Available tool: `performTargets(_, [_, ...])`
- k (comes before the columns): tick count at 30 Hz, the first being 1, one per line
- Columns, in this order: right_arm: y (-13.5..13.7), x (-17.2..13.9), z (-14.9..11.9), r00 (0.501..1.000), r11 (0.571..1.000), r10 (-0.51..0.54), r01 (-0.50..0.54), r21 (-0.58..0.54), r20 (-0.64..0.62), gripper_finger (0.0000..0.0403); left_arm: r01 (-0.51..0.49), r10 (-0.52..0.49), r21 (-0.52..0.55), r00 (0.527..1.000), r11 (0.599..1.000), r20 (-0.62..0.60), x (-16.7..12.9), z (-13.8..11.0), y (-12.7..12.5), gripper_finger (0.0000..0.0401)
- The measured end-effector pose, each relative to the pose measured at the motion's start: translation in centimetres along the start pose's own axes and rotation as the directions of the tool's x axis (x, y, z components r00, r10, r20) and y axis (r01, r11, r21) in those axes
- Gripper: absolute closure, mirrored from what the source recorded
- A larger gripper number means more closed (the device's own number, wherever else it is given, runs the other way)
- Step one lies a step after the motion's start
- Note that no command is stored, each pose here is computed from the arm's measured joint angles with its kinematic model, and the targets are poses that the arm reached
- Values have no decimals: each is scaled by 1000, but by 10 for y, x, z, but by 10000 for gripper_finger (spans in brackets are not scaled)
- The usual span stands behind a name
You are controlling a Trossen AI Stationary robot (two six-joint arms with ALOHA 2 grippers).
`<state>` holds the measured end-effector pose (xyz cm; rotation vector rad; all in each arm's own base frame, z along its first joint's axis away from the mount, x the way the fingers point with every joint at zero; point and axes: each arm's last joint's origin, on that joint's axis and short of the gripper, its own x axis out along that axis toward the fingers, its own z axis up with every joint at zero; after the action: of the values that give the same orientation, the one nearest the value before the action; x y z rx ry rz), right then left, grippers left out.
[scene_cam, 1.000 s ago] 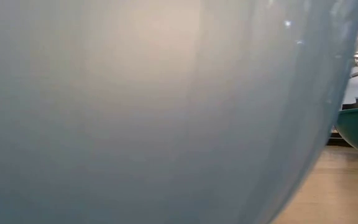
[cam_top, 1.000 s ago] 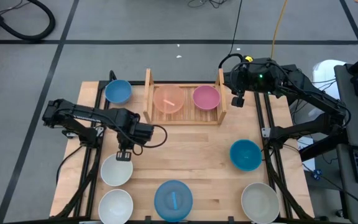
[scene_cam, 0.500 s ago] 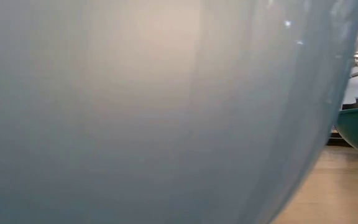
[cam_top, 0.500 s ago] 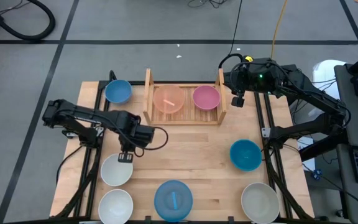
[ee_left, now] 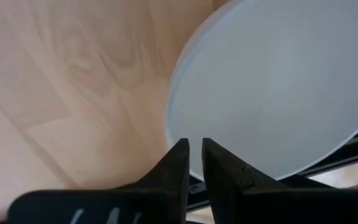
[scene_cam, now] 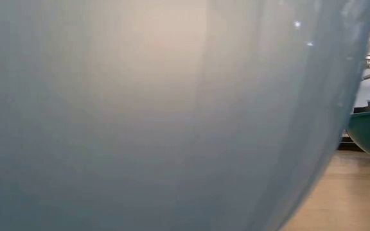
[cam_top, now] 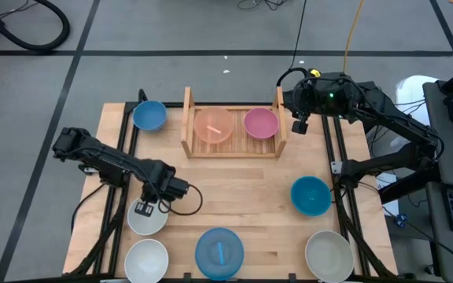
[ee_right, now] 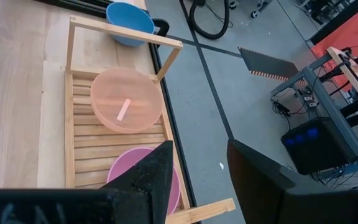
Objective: Place and stack bowls onto a shelf
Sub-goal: Stack the top white bowl on top of the pink bowl on the shelf
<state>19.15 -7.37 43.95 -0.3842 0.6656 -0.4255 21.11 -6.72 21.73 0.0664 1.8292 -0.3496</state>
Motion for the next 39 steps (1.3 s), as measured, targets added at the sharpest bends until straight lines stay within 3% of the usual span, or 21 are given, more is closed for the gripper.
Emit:
performTargets(13, [0, 0, 0, 1000, 1000, -1, 1, 0, 2, 259, -6, 5, -49, 1000, 999, -9, 2, -1, -2, 352])
performTargets(18, [0, 0, 1, 1000, 1000, -3, 3, 1, 6, 259, -52, 52, -48, 999, 997, -1, 0, 0, -1, 352])
performTargets(39, [0, 0, 1, 1000, 1000, -2, 2, 1, 6, 259, -85, 83, 15, 993, 996, 85, 2, 8, 0, 352])
